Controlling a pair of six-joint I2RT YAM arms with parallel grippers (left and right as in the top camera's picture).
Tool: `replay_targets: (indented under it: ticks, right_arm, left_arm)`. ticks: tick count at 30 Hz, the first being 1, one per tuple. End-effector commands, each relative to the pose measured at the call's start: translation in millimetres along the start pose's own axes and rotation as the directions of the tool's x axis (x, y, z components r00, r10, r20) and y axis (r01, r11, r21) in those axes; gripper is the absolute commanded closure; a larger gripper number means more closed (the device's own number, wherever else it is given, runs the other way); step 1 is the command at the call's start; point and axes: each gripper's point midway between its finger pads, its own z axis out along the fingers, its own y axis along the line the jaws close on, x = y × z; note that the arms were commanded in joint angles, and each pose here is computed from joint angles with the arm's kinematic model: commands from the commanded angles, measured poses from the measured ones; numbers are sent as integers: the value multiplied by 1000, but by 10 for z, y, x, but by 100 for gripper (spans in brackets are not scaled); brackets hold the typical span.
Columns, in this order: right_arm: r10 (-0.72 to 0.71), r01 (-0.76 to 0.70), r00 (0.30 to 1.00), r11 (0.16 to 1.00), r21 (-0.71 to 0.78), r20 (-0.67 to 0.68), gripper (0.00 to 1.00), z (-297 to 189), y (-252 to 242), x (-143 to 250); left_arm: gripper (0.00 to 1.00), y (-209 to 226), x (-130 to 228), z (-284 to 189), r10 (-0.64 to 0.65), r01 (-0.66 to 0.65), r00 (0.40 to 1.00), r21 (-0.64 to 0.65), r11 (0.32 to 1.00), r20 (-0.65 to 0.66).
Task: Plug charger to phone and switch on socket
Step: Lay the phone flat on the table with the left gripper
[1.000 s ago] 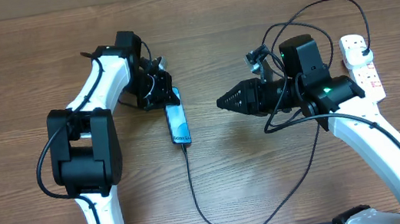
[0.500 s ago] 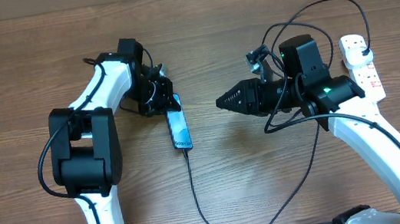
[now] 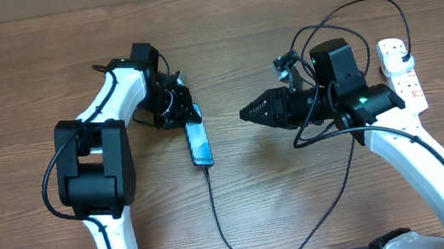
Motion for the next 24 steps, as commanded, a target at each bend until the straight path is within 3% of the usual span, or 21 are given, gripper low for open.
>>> replay_targets:
  ticks: [1, 24]
  right_arm:
    - [-25, 25, 999, 1000, 0, 25, 55, -51, 59, -77]
    - [-25, 25, 999, 1000, 0, 25, 51, -51, 59, -77]
  left_arm:
    - [83, -32, 16, 27, -10, 10, 1000, 11, 1000, -8]
    - [73, 95, -13, 23, -10, 11, 1000, -62, 998, 9]
